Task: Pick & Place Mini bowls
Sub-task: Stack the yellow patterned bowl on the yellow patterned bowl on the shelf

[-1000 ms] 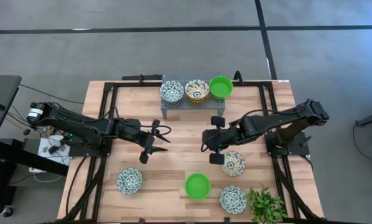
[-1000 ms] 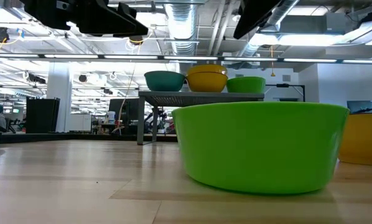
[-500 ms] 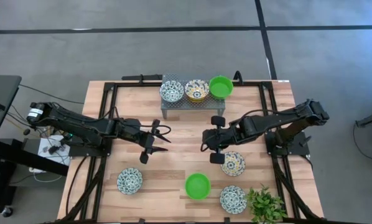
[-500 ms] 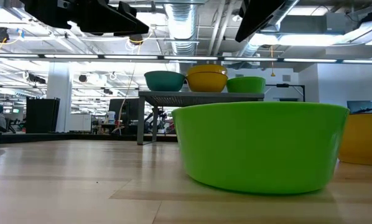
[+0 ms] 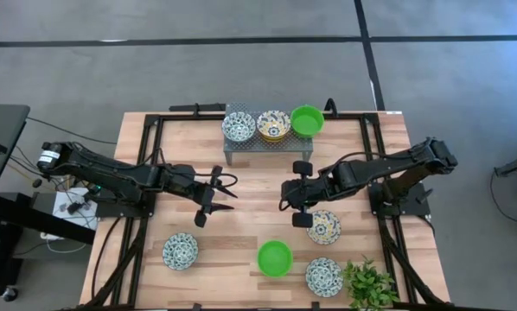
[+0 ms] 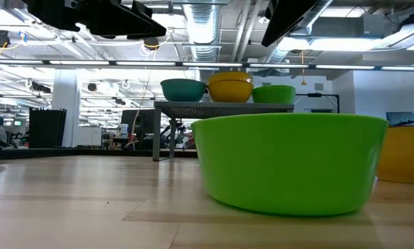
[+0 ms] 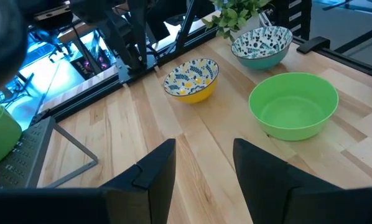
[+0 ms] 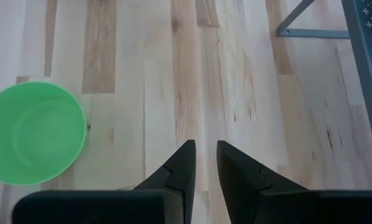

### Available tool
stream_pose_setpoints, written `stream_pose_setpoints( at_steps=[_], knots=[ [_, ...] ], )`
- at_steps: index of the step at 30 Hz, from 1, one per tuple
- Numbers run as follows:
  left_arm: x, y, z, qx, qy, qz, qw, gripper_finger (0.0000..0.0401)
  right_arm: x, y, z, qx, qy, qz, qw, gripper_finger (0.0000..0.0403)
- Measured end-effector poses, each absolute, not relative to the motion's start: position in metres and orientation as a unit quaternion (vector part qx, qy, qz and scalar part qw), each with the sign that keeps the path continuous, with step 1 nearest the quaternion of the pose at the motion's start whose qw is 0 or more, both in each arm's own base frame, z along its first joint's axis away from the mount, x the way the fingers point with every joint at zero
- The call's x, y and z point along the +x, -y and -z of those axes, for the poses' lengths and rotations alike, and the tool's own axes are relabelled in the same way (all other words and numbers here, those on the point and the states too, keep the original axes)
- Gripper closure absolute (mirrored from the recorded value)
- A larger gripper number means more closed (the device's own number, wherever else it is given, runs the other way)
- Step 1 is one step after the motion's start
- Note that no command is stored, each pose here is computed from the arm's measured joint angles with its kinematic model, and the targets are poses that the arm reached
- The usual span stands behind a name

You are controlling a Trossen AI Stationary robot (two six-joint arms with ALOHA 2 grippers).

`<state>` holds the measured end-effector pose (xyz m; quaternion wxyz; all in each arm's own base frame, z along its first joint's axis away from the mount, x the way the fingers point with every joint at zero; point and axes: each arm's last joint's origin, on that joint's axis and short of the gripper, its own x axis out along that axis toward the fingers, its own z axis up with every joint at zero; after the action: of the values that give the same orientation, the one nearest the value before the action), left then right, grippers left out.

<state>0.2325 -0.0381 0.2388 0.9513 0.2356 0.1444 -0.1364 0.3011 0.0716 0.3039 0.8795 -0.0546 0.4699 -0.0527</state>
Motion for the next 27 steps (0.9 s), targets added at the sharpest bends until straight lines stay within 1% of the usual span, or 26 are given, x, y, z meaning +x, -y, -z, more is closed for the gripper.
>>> stream_pose_setpoints(
  at_steps=[5, 10, 27],
  knots=[
    [0.232, 0.038, -0.239, 0.236, -0.144, 0.136, 0.951, 0.0238, 0.300, -0.076, -0.304, -0.044, -0.475, 0.025, 0.878, 0.0342],
    [0.233, 0.038, -0.240, 0.236, -0.141, 0.136, 0.952, 0.0238, 0.299, -0.082, -0.304, -0.048, -0.475, 0.015, 0.879, 0.0342],
    [0.233, 0.038, -0.241, 0.236, -0.134, 0.134, 0.953, 0.0238, 0.299, -0.084, -0.304, -0.048, -0.471, 0.013, 0.881, 0.0342]
  ],
)
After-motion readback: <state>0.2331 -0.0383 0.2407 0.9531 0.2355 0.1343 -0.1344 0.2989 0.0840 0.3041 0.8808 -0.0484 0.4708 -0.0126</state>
